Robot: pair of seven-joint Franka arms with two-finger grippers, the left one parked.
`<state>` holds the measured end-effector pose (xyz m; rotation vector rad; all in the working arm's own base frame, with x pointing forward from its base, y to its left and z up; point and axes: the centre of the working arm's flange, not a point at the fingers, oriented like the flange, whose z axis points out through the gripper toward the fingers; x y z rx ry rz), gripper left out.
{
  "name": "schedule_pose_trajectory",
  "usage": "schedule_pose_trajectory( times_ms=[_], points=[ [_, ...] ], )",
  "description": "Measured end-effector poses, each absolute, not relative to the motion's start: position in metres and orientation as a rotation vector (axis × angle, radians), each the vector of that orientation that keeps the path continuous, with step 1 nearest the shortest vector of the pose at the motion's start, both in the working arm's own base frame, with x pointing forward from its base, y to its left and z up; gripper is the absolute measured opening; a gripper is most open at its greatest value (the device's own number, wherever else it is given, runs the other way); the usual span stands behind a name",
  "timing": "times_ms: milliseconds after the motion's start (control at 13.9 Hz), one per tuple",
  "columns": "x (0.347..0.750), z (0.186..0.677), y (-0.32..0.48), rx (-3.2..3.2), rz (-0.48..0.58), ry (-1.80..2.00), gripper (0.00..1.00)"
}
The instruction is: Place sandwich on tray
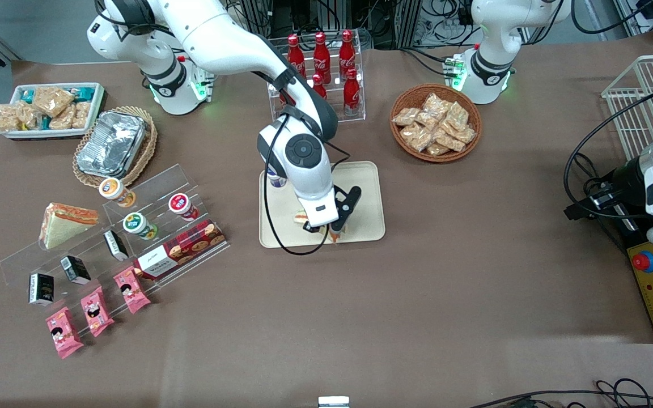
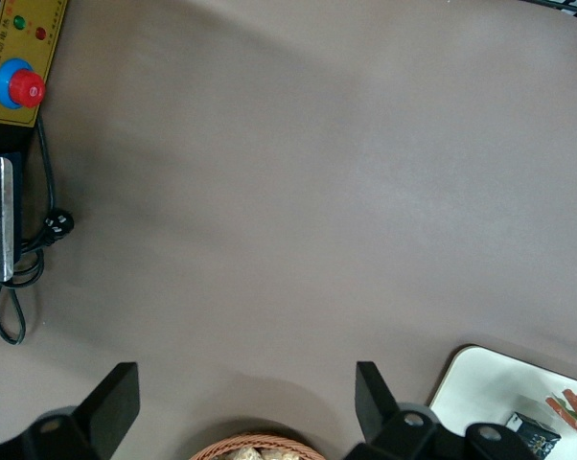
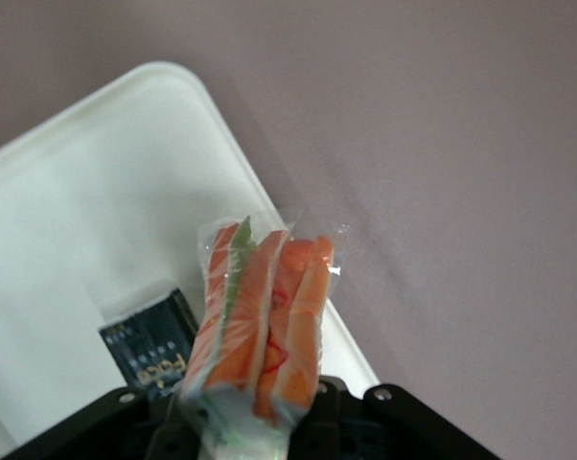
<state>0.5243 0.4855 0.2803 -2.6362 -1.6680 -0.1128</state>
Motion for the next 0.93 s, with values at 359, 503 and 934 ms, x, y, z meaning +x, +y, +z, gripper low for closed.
schedule_pose_trajectory(
  times_ms=[359, 503, 934],
  points=[
    [0.534, 0.251, 0.475, -2.364, -0.096, -1.945, 0.20],
    [0.536, 0.239, 0.470, -2.275, -0.086, -2.006, 0.20],
    [0.527, 0.226, 0.475, -2.204, -0.059, -2.078, 0.33]
  ],
)
